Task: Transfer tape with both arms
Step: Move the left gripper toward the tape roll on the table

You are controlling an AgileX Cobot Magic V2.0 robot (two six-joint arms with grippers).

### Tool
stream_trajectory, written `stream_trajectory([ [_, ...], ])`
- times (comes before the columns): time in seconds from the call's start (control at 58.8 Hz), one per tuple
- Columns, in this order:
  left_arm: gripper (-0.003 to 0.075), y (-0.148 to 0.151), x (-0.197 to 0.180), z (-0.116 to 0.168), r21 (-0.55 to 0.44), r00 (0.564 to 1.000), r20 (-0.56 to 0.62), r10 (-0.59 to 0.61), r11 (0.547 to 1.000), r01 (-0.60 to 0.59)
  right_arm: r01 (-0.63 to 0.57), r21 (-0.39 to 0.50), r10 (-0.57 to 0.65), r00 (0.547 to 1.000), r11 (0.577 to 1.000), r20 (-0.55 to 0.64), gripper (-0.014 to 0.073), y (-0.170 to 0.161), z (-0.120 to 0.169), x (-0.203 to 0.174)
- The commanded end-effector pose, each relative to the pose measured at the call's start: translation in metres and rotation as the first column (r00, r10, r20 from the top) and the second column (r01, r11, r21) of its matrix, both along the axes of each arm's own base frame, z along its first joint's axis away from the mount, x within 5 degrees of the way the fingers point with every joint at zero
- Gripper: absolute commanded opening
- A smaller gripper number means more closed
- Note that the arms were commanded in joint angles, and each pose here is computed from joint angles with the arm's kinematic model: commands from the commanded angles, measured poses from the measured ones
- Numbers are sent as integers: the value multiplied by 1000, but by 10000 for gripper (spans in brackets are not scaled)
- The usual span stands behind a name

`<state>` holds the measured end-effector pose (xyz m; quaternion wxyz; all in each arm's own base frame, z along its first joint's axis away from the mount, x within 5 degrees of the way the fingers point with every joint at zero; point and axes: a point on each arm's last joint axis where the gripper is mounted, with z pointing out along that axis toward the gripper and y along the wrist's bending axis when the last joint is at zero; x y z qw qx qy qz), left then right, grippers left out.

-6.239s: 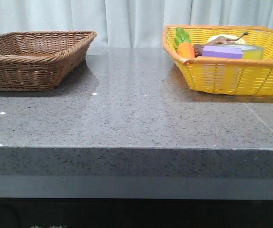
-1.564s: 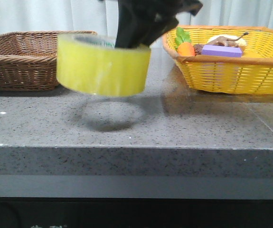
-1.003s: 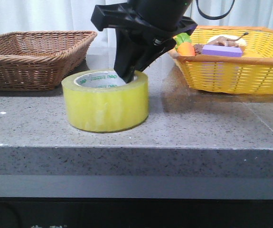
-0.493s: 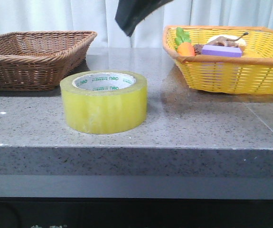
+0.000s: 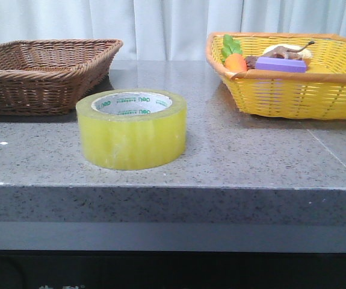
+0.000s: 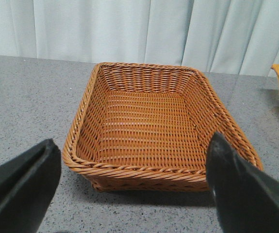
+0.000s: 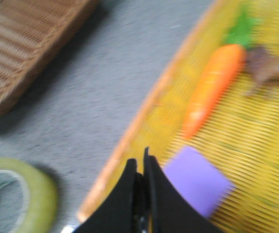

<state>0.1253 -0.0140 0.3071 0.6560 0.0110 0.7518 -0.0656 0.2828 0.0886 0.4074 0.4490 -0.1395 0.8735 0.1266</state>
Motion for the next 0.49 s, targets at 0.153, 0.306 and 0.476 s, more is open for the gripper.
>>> stream_trajectory([
  [0.153, 600, 1, 2, 19, -21, 994, 109, 12, 1000, -10, 225, 76, -237, 940, 971, 244, -89, -65, 20, -58],
  [0.306, 600, 1, 2, 19, -21, 994, 109, 12, 1000, -10, 251, 115, -276, 898, 961, 343, -89, -71, 1, -96],
  [0.476, 600, 1, 2, 19, -21, 994, 109, 12, 1000, -10, 262, 142, -298, 863, 955, 409, -89, -75, -35, -139],
])
